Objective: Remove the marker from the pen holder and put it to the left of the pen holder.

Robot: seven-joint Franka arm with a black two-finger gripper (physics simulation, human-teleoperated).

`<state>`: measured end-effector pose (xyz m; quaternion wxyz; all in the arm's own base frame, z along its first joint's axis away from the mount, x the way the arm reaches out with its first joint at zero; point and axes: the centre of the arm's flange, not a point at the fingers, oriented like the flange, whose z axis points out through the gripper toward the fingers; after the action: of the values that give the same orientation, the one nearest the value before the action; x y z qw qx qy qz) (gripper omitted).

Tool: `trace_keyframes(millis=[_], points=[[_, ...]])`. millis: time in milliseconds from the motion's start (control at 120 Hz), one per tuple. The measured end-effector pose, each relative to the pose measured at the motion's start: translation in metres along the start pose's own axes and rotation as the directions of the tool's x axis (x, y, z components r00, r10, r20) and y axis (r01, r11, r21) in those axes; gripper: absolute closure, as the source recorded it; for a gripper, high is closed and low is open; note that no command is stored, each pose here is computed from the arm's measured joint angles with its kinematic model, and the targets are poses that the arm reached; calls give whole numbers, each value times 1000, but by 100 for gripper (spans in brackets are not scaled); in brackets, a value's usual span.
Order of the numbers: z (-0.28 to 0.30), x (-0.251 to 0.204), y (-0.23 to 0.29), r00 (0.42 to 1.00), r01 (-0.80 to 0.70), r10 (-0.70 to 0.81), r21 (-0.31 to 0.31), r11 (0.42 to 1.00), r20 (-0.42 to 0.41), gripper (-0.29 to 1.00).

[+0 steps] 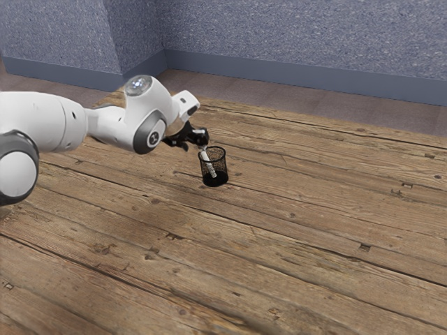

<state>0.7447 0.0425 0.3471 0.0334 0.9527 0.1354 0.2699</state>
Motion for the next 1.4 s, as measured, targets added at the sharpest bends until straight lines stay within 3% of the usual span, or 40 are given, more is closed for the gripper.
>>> trace_keyframes(millis=[633,917,1217,1400], points=[[26,24,-1,1000,-13,13,9,1000,4,39],[29,22,2,1000,-16,15,6,1000,23,66],[13,35,7,1000,-19,19,6,1000,-5,74],[-32,57,31,996,-48,47,-4,999,-76,76]])
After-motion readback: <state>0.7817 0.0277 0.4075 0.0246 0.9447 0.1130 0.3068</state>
